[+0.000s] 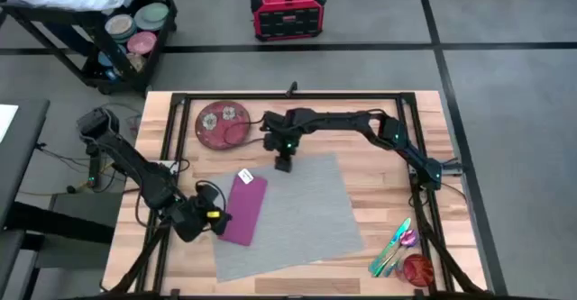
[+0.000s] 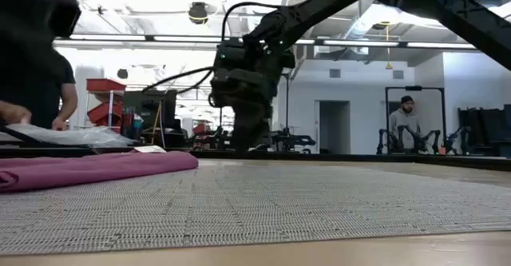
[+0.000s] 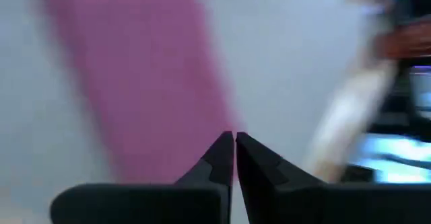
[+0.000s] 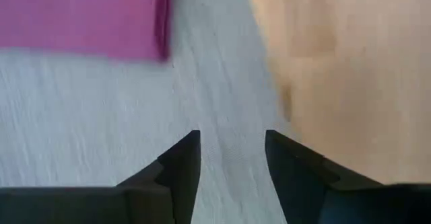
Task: Set table place
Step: Put the pink table napkin on the gray table mat
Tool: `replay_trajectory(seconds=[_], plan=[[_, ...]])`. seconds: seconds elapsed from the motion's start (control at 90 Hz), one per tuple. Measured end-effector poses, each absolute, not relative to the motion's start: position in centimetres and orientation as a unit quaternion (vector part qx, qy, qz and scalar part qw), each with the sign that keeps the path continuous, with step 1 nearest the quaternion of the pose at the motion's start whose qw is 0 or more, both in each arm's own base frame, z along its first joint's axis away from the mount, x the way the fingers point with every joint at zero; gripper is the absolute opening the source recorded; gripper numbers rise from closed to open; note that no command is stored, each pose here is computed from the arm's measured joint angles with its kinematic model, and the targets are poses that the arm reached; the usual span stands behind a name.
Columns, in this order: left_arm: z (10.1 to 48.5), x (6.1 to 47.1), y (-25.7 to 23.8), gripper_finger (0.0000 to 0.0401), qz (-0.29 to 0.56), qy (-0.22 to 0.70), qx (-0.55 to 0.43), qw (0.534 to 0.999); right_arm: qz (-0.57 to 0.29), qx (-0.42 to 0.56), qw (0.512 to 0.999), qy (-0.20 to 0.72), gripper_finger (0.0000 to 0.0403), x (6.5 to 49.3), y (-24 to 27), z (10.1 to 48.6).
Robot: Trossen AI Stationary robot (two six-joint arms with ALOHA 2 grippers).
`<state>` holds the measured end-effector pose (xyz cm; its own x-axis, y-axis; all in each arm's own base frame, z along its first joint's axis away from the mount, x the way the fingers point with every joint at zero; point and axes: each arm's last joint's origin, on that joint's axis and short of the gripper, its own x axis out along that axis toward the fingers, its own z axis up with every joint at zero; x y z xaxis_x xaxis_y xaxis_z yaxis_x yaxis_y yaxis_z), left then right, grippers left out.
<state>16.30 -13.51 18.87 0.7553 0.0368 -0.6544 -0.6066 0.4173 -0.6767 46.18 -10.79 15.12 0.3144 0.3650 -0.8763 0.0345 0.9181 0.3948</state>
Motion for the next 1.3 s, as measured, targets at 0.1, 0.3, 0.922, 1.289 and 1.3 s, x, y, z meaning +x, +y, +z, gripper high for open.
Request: replay_trajectory(seconds=[0.1, 0.3, 0.922, 1.289, 1.3], plan=[[18.1, 16.6, -13.3, 0.0000, 0.235, 0.283, -0.510, 0.778, 0.115, 0.171, 0.783, 0.588, 0.0134, 45.8, -10.5, 14.5], [15.5, 15.5, -12.7, 0.0000, 0.420, 0.358, -0.536, 0.639, 0.132, 0.156, 0.772, 0.602, 0.0130, 45.4, -10.1, 14.2], [17.0, 18.6, -15.2, 0.0034, 0.399, 0.429, -0.481, 0.653, 0.183, 0.150, 0.771, 0.592, 0.0130, 44.9, -10.7, 14.2], [17.0, 19.2, -15.3, 0.0142, 0.389, 0.418, -0.502, 0.649, 0.195, 0.156, 0.767, 0.591, 0.0130, 44.8, -10.5, 14.3], [17.0, 19.2, -15.3, 0.0144, 0.393, 0.418, -0.501, 0.648, 0.195, 0.156, 0.767, 0.591, 0.0130, 44.8, -10.5, 14.3]])
